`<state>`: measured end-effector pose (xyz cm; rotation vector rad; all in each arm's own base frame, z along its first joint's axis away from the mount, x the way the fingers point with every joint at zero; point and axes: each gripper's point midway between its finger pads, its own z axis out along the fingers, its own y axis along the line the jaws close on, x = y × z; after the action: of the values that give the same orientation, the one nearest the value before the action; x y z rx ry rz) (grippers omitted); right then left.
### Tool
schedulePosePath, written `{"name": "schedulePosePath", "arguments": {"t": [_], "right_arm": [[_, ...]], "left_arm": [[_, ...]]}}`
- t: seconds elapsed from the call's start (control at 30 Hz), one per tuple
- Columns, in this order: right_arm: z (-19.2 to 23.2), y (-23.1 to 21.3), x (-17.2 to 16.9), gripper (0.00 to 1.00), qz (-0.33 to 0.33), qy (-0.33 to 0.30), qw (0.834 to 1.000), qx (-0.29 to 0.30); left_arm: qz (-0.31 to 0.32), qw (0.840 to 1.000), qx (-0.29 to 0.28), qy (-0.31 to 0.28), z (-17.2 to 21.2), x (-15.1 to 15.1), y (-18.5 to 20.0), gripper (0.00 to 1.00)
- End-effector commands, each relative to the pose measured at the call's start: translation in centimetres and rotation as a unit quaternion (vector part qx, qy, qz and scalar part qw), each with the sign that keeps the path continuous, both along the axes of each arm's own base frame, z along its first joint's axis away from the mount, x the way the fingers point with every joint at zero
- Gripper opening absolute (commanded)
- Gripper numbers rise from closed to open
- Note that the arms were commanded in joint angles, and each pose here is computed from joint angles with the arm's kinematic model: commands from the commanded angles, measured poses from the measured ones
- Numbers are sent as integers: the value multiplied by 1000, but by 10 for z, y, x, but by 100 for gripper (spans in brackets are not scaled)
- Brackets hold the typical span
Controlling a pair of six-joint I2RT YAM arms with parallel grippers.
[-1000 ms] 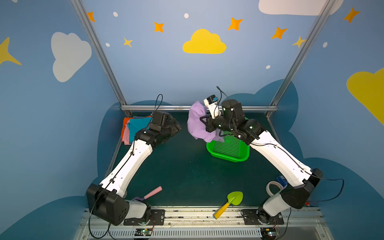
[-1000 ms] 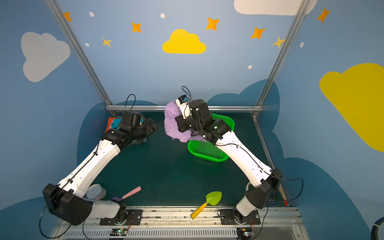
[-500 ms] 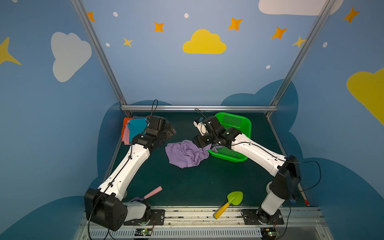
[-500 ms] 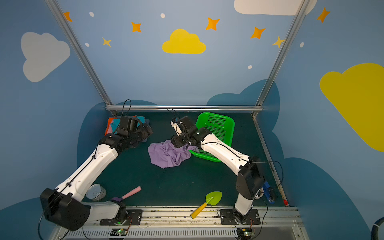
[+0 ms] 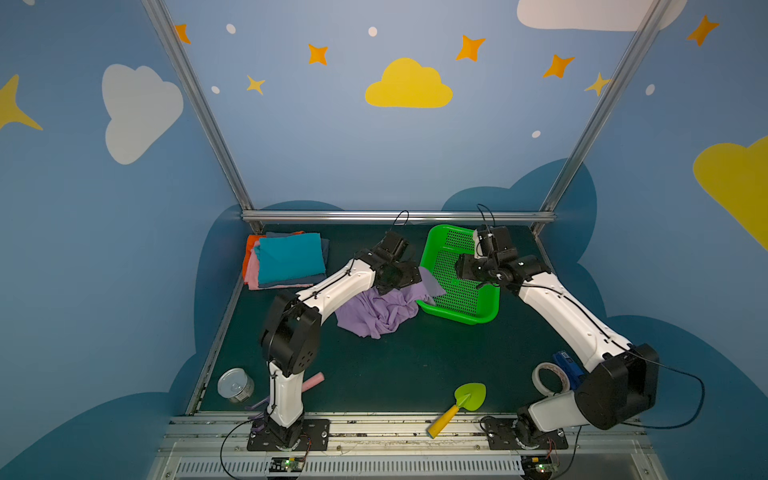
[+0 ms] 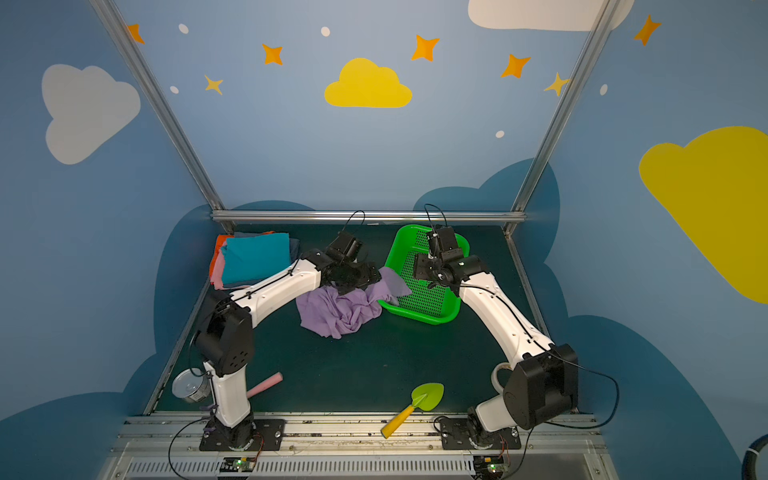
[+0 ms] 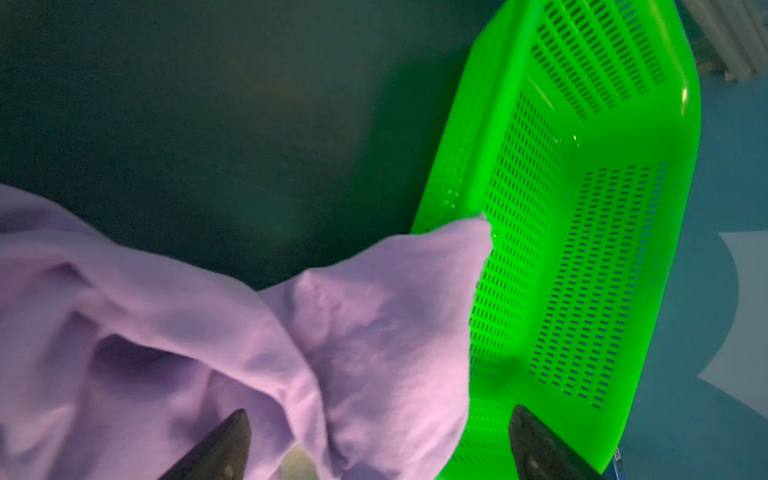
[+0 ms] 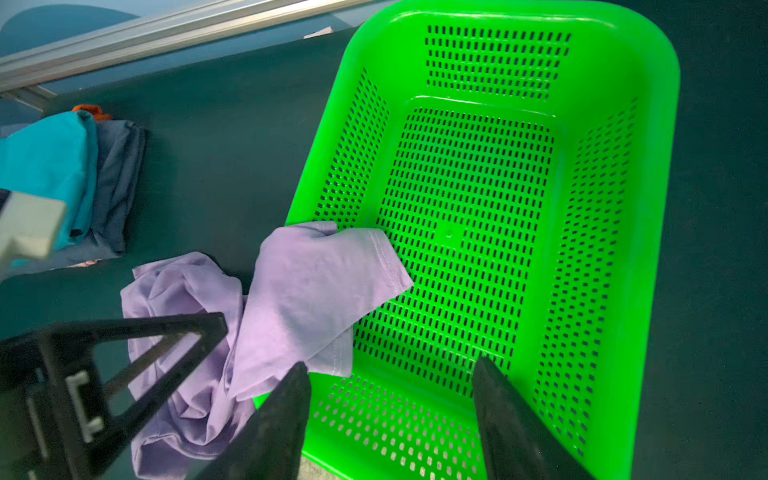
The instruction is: Fold and stack the t-shirts
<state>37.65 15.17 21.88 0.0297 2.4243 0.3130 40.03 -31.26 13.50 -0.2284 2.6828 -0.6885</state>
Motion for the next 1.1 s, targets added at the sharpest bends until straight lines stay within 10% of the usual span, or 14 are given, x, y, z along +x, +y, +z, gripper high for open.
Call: {"name": "schedulePosePath", "arguments": {"t": [0.0, 0.23, 0.47, 0.83, 1.07], "right_arm": [[0, -10, -7, 63, -15, 10, 1000, 11], [-4, -16, -9, 62, -21, 17, 999, 19], [0, -17, -7, 63, -19, 14, 999, 23], [-6, 1, -6, 62, 19, 26, 998, 49], [-20, 43, 0, 66, 83, 40, 996, -9]], "left_arm": [[-25, 999, -15, 15, -4, 0, -13, 83], [-33, 999, -1, 37, -21, -3, -20, 57], [-27, 999, 37, 27, -16, 0, -10, 6], [-6, 998, 60, -22, 40, 1, 22, 4], [101, 989, 78, -80, 90, -1, 111, 4]]}}
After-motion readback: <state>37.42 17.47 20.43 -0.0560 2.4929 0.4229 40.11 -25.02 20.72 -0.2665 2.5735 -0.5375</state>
